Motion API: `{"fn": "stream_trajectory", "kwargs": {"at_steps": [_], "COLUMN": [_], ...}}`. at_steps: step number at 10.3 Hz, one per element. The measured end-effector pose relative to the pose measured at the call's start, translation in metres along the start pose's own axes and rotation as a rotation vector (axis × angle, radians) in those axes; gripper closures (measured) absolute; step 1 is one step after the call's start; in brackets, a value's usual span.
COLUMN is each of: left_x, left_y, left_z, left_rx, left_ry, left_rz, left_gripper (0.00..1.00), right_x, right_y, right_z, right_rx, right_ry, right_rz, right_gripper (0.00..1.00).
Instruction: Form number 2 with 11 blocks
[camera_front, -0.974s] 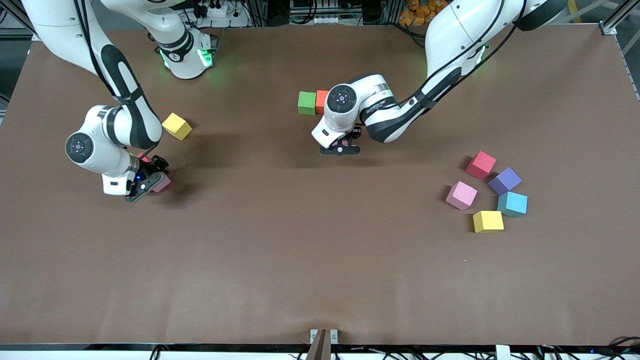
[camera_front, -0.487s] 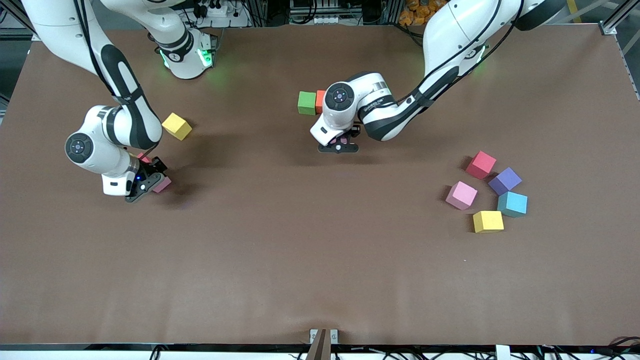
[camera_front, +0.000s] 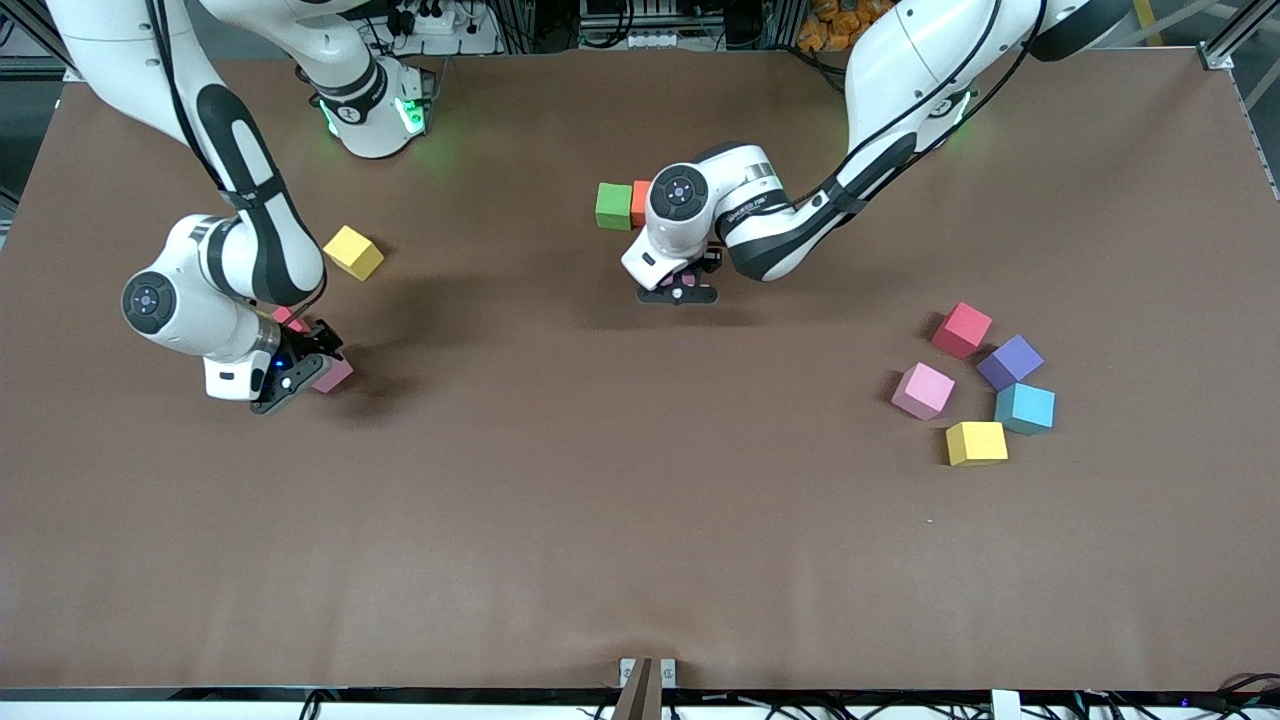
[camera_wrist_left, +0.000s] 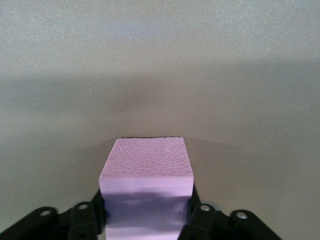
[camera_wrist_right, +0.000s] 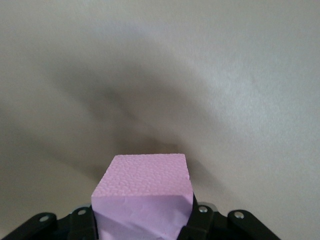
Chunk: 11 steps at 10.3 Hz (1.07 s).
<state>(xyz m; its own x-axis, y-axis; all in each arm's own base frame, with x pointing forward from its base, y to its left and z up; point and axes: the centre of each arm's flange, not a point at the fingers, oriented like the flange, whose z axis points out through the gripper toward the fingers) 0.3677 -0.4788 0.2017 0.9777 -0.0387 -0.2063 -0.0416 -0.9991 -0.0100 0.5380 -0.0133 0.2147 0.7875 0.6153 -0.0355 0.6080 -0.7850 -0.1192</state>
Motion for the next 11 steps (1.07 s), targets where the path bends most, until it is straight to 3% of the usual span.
{"fn": "stream_trajectory", "kwargs": {"at_steps": [3, 6, 8, 11], "left_x": [0.001, 0.009, 0.027, 0.078], "left_y": [0.000, -0.007, -0.027, -0.104], "left_z": [-0.002, -0.029, -0.076, -0.145], "left_rx": [-0.001, 0.011, 0.021, 0.002], "left_ry": [0.004, 0.049, 0.125, 0.193], "left_rz": [-0.002, -0.021, -0.078, -0.194], "left_gripper": [0.00, 0.00, 0.00, 0.00], "right_x": [0.028, 0.058, 0.077, 0.115], "right_y": [-0.021, -0.061, -0.094, -0.177], "right_z": [-0.009, -0.007, -0.006, -0.007], "right_rx": [-0.006, 0.005, 0.018, 0.035], "right_ry": [0.010, 0.015, 0.023, 0.039], "right_rz": [0.024, -0.024, -0.079, -0.237], "right_gripper": [0.42, 0.42, 0.42, 0.42]}}
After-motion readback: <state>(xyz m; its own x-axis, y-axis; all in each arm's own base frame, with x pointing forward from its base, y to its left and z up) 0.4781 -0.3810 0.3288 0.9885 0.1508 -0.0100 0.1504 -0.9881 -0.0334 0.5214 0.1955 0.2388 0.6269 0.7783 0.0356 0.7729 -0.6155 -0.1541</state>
